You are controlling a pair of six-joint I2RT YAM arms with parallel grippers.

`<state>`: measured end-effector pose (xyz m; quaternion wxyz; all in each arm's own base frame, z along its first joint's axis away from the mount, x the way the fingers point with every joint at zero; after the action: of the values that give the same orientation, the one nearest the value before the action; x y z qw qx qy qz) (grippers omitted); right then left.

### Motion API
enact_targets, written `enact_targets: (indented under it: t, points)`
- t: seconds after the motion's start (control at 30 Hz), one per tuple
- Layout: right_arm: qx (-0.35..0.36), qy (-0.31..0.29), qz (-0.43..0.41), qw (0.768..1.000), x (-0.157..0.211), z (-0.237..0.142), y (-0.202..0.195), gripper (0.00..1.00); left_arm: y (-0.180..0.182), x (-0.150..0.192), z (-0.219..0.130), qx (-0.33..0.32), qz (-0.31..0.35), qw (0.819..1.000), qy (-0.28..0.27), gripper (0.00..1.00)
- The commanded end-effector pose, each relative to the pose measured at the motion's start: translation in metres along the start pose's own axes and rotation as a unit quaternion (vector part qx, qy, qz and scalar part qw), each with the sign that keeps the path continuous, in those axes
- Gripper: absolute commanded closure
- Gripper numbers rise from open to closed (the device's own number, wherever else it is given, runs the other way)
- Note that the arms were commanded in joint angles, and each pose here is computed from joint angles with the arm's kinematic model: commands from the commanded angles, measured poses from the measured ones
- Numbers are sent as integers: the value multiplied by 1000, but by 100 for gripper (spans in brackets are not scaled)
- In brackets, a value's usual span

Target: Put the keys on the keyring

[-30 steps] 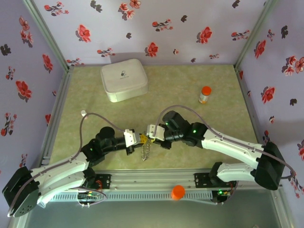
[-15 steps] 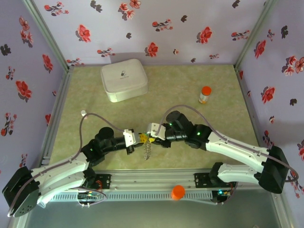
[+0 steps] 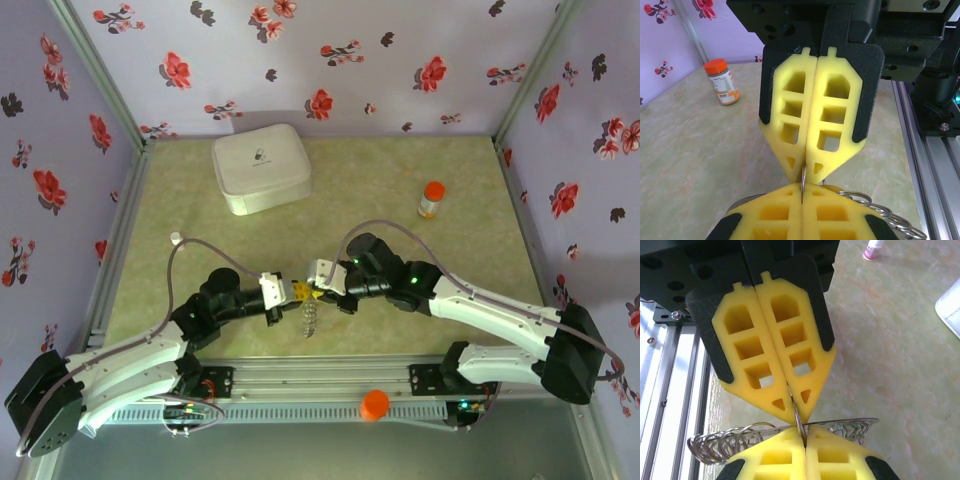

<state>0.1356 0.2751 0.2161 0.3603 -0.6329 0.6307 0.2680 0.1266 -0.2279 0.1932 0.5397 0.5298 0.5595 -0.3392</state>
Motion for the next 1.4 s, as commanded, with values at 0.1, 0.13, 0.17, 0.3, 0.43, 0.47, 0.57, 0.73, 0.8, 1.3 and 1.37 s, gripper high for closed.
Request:
enact_targets:
  t: [0.1, 0.13, 0.17, 0.3, 0.43, 0.47, 0.57, 0.73, 0.8, 1.3, 1.37]
  points:
    - [-18, 45, -25, 999, -4, -1, 1, 100, 2, -2, -6, -16, 6, 1000, 13, 89]
    - [-17, 58, -29, 998, -3, 0, 0, 100, 1, 1, -6, -13, 5, 1000, 23, 89]
    - [-17, 67, -34, 997, -3, 0, -1, 100, 0, 5, -7, -11, 4, 999, 32, 89]
    - [-26, 91, -46, 994, -5, 2, -1, 100, 2, -3, -5, -8, 3, 999, 35, 89]
    - [-32, 97, -53, 993, -10, 4, 0, 100, 3, -4, -1, -1, 0, 999, 40, 88]
    - [-33, 98, -57, 993, -11, 5, 0, 100, 3, -4, 0, 2, 1, 999, 40, 88]
    - [-34, 105, -63, 992, -13, 8, 0, 100, 2, -5, 3, 12, 2, 999, 43, 87]
    - [-37, 106, -72, 991, -17, 11, 1, 100, 3, -6, 5, 18, 6, 999, 46, 88]
    - [-36, 100, -69, 992, -19, 10, 1, 100, 3, -7, 5, 19, 7, 999, 45, 89]
    - [-39, 34, -39, 998, -25, 5, 6, 100, 2, -2, 5, 15, -2, 999, 36, 86]
    - [-37, 30, -38, 998, -26, 4, 5, 100, 2, -2, 6, 15, -1, 999, 35, 87]
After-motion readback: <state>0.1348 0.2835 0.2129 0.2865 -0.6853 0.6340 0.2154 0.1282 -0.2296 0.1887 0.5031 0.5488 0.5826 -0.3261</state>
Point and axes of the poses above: each hand's point on the last joint's axis, 136 mm out from that joint toward the fingers, its own z axis out along the fingers, its own y axis along the line the jaws close on, x = y × z, the point moved 6 cm from there along -z, back along the fingers, and after that the axes turned 1 degree about z, right-handed, at the moved point
